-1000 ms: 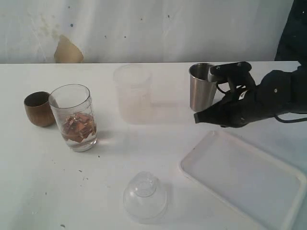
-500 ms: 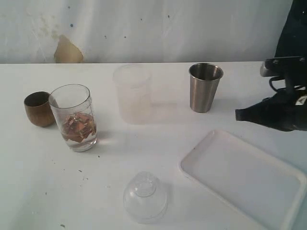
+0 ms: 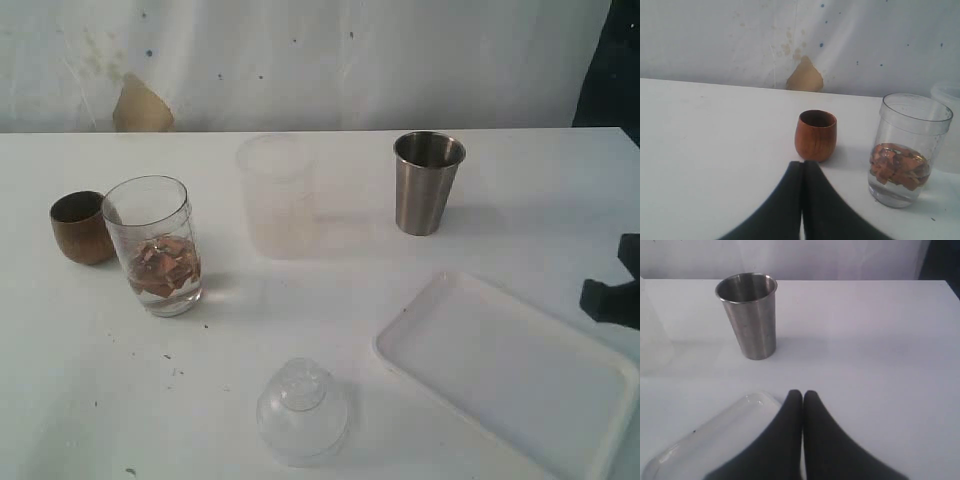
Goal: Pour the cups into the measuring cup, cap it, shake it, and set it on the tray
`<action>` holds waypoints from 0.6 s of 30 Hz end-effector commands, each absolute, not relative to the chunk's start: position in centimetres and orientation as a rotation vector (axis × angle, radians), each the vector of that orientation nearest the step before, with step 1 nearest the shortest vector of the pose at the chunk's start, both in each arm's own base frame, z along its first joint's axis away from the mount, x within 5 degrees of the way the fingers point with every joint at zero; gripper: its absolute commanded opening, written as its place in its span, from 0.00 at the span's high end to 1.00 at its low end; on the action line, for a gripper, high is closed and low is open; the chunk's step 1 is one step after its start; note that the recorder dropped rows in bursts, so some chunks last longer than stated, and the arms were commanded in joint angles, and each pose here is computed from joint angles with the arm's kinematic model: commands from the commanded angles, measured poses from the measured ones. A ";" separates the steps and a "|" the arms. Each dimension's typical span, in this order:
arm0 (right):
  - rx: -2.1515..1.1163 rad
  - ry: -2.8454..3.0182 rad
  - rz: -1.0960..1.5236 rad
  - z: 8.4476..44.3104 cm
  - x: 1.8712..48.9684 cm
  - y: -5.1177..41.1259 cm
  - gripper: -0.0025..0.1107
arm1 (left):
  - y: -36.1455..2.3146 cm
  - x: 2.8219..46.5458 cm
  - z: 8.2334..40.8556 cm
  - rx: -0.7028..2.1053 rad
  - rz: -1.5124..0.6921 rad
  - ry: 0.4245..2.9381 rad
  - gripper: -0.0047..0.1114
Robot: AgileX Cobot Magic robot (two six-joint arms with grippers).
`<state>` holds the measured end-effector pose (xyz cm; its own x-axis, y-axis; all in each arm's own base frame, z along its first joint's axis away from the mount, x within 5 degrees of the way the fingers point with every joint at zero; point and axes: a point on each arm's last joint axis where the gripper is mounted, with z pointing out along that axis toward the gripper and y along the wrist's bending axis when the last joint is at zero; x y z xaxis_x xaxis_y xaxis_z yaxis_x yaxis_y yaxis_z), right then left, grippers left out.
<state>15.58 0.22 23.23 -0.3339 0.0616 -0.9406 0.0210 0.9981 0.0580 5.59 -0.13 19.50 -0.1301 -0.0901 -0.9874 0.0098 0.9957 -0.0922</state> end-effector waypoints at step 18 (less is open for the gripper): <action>0.058 1.617 0.093 20.5 6.9 0.2 0.98 | -0.2 5.6 19.4 -0.051 -0.085 1.693 0.96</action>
